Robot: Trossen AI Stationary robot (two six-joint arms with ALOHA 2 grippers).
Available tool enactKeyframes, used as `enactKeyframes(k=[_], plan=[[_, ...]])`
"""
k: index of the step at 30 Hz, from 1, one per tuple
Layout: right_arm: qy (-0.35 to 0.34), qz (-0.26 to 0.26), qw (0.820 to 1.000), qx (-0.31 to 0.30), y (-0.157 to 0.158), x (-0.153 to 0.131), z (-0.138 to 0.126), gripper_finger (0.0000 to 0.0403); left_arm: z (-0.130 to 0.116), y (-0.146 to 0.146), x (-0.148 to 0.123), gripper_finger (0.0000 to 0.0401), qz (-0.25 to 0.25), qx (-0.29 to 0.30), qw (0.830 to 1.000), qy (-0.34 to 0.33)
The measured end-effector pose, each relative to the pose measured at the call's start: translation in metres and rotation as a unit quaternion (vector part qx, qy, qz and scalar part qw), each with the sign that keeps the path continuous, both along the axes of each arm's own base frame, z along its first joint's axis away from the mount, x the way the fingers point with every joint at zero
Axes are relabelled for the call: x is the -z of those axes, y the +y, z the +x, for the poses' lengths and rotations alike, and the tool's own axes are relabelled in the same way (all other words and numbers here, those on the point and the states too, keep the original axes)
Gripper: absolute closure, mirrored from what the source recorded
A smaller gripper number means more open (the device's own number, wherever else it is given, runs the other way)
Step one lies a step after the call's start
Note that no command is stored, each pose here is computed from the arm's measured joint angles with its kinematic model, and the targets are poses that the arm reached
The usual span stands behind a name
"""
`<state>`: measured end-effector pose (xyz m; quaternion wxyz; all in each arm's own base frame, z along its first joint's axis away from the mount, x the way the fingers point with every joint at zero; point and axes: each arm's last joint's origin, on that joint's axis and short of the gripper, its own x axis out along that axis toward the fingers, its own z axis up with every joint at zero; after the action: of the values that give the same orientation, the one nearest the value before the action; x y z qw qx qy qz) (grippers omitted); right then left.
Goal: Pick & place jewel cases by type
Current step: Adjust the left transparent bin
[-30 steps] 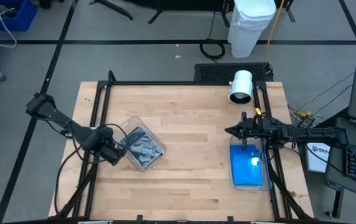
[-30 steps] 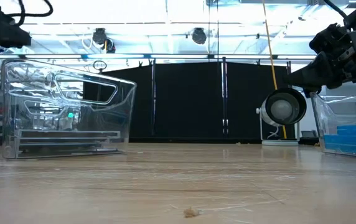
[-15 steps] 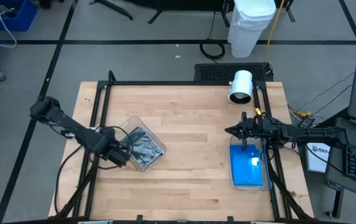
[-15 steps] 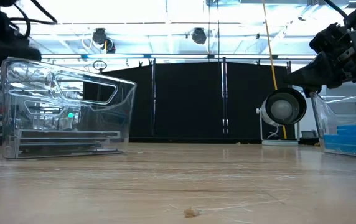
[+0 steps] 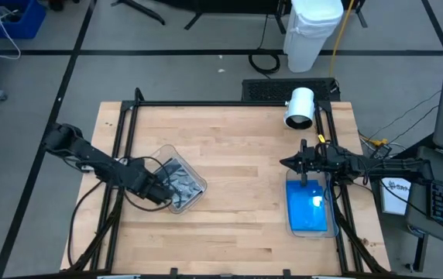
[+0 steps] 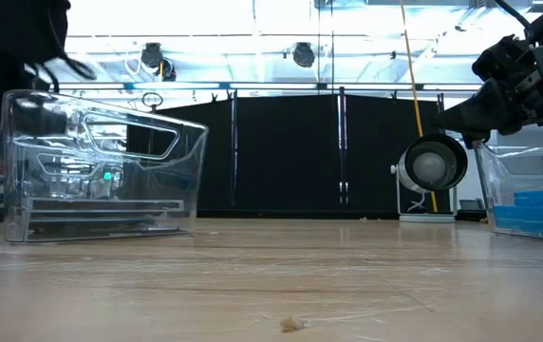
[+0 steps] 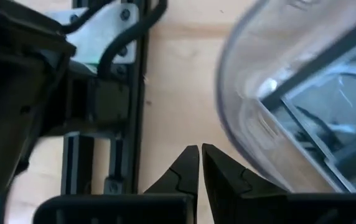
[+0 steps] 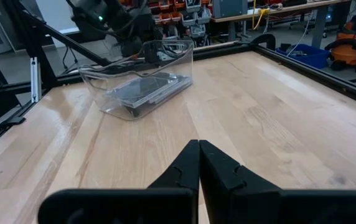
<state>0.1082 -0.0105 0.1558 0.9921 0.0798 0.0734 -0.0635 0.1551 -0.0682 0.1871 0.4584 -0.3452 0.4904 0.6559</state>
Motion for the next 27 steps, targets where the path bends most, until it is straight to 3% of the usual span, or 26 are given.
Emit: enactKeyframes(k=[11,21,24,27], plan=[[-0.001,-0.001,1.0,0.0,0.0,0.0,0.0,0.0402,-0.004,0.015,0.012,0.0371,0.06,-0.014,0.998,0.004],[-0.001,-0.002,1.0,0.0,0.0,0.0,0.0,0.0402,-0.001,0.023,0.011,0.0371,0.066,-0.039,0.997,0.0],[-0.001,-0.002,1.0,0.0,0.0,0.0,0.0,0.0402,0.003,0.023,0.01,0.0371,0.071,-0.038,0.997,-0.019],[-0.001,-0.002,1.0,-0.001,0.0,0.0,0.0,0.0402,0.013,0.023,0.013,0.0371,0.092,-0.005,0.992,-0.082]])
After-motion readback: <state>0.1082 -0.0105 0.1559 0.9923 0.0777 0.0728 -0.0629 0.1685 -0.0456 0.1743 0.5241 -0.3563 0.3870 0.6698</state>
